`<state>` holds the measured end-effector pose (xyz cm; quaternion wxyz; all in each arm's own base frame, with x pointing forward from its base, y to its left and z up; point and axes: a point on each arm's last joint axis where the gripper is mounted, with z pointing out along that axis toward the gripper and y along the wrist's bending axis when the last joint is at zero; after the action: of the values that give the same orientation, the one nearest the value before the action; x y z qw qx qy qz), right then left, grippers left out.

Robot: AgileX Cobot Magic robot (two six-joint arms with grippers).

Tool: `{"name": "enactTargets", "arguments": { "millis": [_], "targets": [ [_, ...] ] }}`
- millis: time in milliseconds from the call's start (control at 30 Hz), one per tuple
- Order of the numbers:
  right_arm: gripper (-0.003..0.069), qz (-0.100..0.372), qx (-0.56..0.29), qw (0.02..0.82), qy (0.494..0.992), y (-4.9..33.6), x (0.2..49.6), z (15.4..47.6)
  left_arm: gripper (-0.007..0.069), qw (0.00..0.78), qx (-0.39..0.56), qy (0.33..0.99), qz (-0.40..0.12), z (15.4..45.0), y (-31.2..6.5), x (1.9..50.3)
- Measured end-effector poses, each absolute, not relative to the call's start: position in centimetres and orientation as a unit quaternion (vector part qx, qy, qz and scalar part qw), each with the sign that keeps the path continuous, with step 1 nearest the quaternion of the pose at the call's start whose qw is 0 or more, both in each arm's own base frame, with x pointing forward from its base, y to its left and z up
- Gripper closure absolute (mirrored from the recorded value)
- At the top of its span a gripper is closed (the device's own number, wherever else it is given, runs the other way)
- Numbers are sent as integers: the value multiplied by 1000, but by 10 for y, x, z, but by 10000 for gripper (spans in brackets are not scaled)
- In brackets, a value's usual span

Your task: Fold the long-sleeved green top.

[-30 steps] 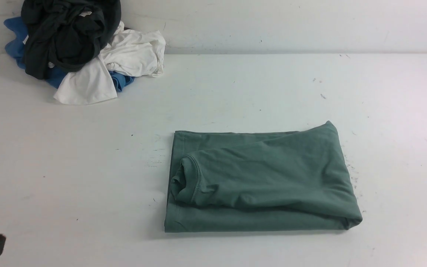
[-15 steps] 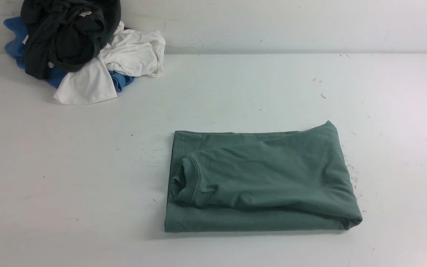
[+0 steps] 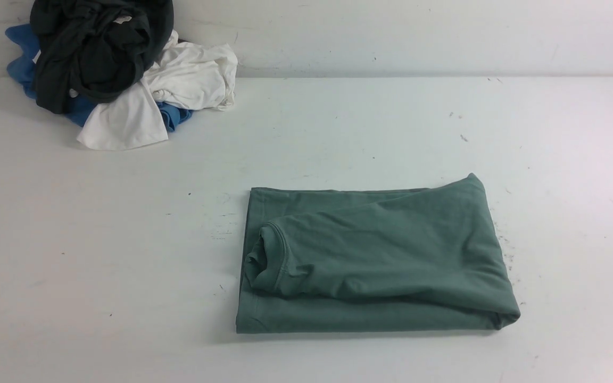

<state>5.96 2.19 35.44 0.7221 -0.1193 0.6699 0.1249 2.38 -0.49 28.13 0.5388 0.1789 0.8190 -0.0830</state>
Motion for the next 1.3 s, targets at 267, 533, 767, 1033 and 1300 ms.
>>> {"name": "enactTargets", "arguments": {
  "millis": [267,533,767,1033,1300],
  "targets": [
    [673,95,-125,728,667,18,54,333,632,539,179,819,-83,281,-5,24],
    [673,15,-49,687,724,4,55,248,632,539,179,819,-83,281,-5,24],
    [673,-4,38,647,762,-4,55,185,632,539,179,819,-83,281,-5,24],
    [673,0,48,641,766,-4,55,182,632,539,179,819,-83,281,-5,24],
    [673,0,49,639,767,-4,55,182,632,539,179,819,-83,281,-5,24]
  ]
}}
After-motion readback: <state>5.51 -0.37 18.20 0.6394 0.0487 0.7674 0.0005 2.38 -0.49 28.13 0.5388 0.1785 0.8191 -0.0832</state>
